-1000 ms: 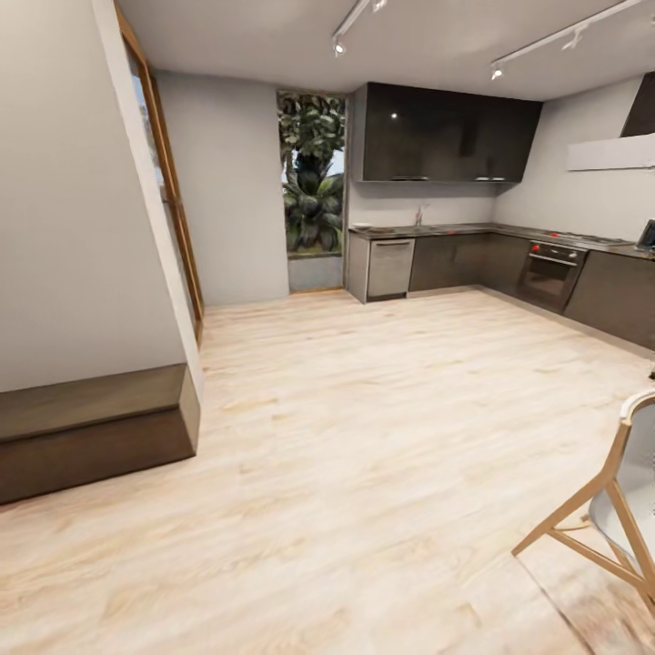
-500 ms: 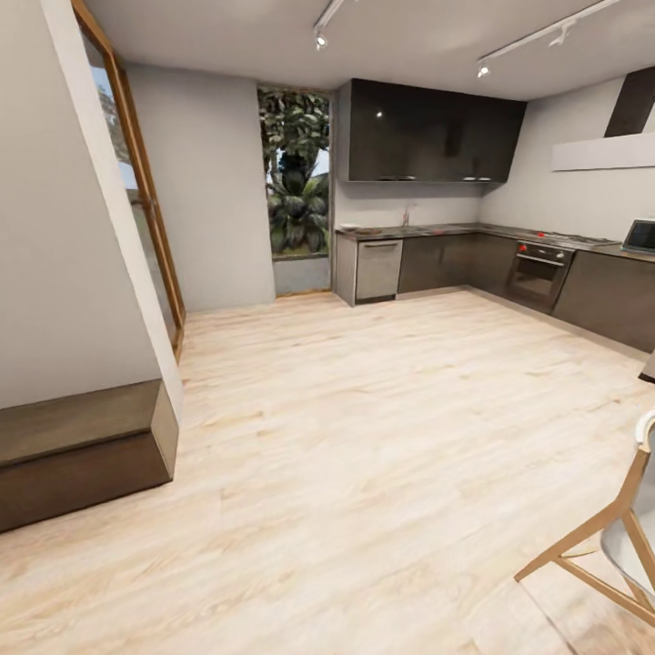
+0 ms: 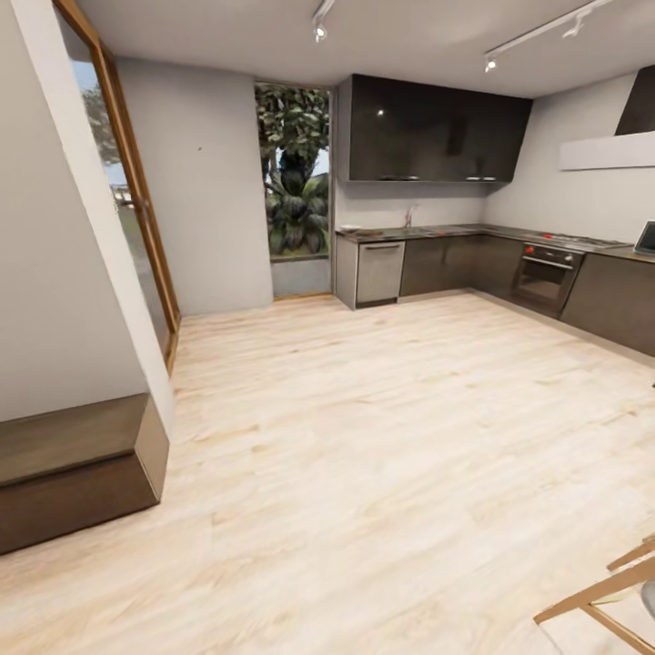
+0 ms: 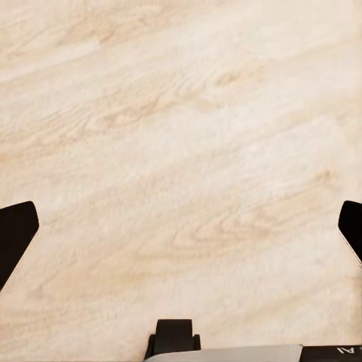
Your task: In the kitchen, take the Vidalia onion out of the sink, dice it on the chopping board with the paring knife, put the diced onion into the bowl on the countertop, then place both the paring knife and the chopping board into the sink.
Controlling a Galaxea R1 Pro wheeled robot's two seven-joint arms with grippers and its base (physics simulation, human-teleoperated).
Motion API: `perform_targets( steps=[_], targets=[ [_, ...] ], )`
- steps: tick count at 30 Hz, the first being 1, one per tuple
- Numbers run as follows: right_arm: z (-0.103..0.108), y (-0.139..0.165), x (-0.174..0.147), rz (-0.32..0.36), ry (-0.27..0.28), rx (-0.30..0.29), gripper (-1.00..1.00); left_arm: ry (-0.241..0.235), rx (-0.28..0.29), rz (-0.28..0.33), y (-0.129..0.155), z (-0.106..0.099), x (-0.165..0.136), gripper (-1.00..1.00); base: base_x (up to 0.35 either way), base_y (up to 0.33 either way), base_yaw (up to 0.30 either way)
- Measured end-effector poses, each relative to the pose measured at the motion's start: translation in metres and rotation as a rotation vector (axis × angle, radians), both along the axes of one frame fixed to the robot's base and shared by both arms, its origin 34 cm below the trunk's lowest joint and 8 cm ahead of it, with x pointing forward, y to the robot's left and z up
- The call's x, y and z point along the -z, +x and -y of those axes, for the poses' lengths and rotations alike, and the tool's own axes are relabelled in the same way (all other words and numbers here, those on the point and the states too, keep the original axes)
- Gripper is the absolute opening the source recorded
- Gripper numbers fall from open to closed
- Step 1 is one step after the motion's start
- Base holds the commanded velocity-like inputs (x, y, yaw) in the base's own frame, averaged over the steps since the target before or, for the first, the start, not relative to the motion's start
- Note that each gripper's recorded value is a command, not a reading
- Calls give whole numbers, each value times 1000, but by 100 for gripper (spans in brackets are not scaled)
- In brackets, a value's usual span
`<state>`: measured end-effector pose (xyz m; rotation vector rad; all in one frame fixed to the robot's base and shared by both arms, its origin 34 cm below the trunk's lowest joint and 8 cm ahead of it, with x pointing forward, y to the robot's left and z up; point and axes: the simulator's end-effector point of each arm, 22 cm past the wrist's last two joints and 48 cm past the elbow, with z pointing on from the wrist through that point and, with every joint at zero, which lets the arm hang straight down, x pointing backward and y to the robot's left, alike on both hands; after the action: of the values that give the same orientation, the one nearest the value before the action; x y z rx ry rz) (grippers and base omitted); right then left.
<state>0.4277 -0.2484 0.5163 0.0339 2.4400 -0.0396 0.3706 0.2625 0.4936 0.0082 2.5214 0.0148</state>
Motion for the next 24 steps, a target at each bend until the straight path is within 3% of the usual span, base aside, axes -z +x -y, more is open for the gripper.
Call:
perform_targets(
  steps=[24],
  targets=[
    [0, 0, 0, 0, 0, 0, 100, 0, 0, 0, 0, 0, 0, 100, 324, 0, 0]
  ],
)
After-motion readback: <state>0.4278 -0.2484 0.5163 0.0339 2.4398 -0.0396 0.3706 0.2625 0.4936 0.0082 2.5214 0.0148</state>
